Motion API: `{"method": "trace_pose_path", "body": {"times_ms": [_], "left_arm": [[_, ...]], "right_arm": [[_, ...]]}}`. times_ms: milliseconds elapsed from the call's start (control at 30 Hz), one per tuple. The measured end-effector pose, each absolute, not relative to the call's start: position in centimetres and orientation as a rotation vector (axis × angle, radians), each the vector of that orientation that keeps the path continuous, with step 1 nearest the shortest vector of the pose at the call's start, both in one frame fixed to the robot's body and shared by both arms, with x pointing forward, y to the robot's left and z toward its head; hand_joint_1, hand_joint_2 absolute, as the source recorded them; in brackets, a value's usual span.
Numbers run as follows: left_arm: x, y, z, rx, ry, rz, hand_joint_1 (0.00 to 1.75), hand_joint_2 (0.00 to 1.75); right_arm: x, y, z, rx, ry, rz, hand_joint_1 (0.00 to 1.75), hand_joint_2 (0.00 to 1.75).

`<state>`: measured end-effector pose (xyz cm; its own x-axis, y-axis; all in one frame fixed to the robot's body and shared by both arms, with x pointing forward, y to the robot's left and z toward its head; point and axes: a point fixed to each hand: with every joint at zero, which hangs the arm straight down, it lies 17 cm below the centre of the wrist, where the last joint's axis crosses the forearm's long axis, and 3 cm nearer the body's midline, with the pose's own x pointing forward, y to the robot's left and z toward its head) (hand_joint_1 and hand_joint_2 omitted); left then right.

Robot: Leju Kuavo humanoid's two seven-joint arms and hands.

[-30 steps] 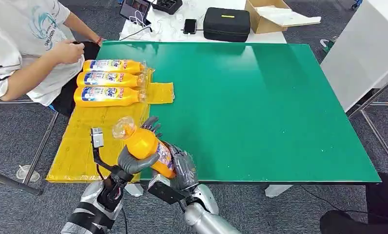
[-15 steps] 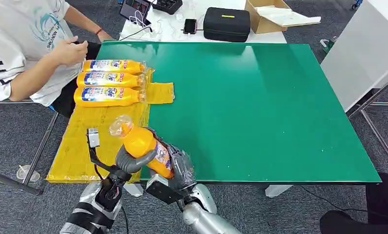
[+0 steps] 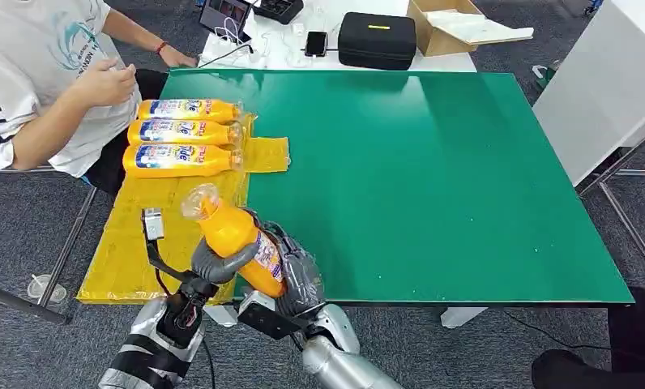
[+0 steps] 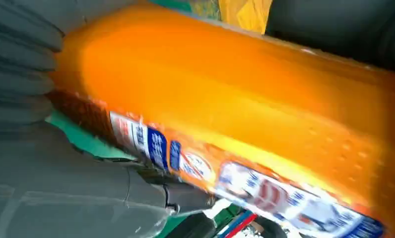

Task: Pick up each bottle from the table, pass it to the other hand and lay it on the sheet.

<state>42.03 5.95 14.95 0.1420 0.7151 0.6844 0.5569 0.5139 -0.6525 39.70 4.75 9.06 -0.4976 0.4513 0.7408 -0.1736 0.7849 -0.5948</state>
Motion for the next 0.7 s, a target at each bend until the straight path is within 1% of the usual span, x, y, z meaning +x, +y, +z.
{"method": "trace_pose_path", "body": {"times_ms": [100,267,400,500,600,700], "left_arm": [[44.2,7.7,15.6,-0.934,-1.655,0.128,1.75,1.75],[48.3,13.7,17.2,-0.544,-1.850,0.120,1.75,1.75],[50.0,17.2,18.3,-0.205,-1.974,0.042,1.75,1.75],[50.8,18.9,19.2,0.014,-2.032,-0.025,1.75,1.75],[51.1,19.9,20.0,0.180,-2.070,-0.073,1.75,1.75],[51.4,20.3,20.5,0.231,-2.086,-0.090,1.75,1.75]], "right_arm": [[40.3,4.4,9.9,-0.190,-1.958,0.725,0.00,0.00],[41.1,3.1,13.9,-0.138,-2.023,0.594,0.00,0.00],[41.0,1.6,17.2,-0.144,-2.100,0.484,0.00,0.00],[40.5,0.2,20.0,-0.167,-2.177,0.388,0.00,0.00],[40.1,-0.7,21.8,-0.181,-2.223,0.325,0.00,0.00],[39.8,-1.3,23.0,-0.183,-2.250,0.290,0.00,0.00]]}}
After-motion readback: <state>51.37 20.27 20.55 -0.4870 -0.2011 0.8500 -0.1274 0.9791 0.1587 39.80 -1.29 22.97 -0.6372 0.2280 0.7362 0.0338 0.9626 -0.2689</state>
